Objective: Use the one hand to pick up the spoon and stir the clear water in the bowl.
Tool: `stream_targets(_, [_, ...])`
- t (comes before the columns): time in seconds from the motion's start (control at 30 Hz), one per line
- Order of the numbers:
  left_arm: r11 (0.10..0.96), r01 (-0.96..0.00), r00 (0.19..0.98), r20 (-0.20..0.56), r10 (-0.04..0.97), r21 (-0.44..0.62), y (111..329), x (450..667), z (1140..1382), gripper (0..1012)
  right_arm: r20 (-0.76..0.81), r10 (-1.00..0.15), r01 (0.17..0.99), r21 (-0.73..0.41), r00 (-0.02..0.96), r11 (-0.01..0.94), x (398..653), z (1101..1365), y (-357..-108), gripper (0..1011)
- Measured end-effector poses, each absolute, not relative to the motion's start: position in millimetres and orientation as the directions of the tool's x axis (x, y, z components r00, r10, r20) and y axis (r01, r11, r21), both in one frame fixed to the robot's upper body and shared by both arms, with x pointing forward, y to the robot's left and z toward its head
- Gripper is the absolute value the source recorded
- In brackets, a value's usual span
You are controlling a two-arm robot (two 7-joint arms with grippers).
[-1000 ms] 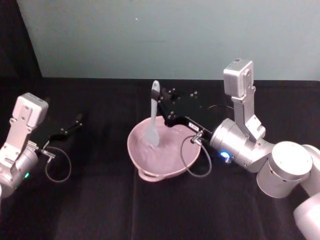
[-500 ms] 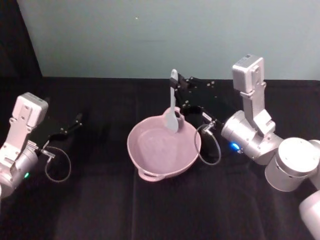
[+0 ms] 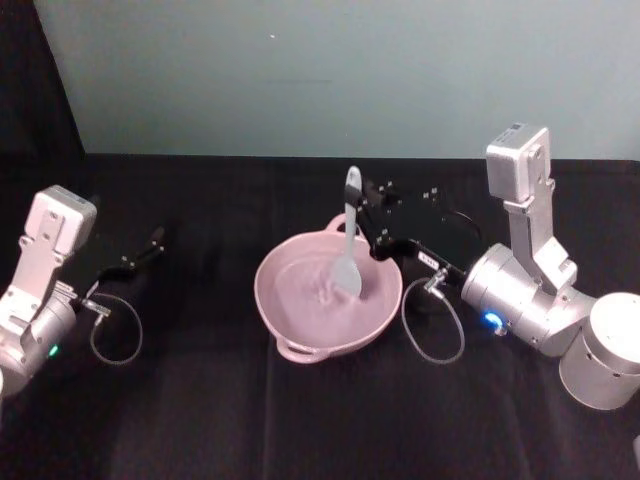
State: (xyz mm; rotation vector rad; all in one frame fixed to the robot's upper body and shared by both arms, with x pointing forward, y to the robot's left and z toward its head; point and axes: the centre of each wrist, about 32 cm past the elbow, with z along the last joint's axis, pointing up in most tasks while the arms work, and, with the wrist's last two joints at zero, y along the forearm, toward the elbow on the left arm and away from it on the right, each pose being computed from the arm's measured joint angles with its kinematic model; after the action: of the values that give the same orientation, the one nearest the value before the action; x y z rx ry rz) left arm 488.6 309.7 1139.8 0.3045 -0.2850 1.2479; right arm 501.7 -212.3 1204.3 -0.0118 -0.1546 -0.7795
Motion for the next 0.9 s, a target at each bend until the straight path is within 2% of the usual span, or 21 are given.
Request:
stream_targets(0.2, [0.287, -0.955, 0.292, 0.374, 0.880, 0.070, 310, 489, 1140, 1011, 0.071, -0.668, 0.668, 0.023, 0.741, 0.744, 496, 1203, -208, 106])
stream_targets(0.5, [0.287, -0.955, 0.292, 0.374, 0.880, 0.070, 310, 489, 1140, 1011, 0.034, -0.651, 0.649, 0.058, 0.758, 0.759, 501, 1193, -195, 106])
stream_targets(0.9, [0.287, -0.955, 0.292, 0.374, 0.880, 0.070, 310, 489, 1140, 1011, 0.096, -0.714, 0.706, 0.101, 0.694, 0.700, 522, 1182, -185, 106])
